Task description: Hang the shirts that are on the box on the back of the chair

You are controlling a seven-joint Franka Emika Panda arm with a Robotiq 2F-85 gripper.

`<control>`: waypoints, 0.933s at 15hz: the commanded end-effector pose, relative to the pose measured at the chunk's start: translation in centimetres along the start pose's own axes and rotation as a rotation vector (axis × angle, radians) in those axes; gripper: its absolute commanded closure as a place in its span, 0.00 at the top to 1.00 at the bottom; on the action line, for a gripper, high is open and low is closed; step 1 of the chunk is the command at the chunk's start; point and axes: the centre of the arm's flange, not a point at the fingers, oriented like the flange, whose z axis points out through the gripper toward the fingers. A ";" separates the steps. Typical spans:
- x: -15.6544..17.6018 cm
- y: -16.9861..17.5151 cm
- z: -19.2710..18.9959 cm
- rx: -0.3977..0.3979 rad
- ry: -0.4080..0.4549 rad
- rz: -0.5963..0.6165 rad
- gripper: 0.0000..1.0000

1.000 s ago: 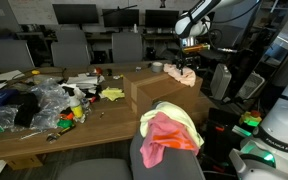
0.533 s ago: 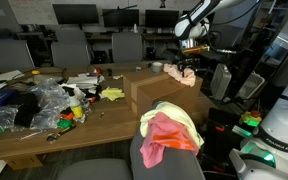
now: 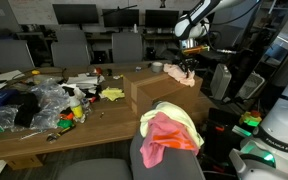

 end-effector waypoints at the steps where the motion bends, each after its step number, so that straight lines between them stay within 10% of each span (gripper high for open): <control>1: -0.1 0.2 -0.8 -0.001 0.023 0.023 0.00; 7: -2.6 1.1 -5.5 -0.045 0.109 0.014 0.01; 14: -11.2 0.2 -18.5 -0.240 0.436 -0.089 0.01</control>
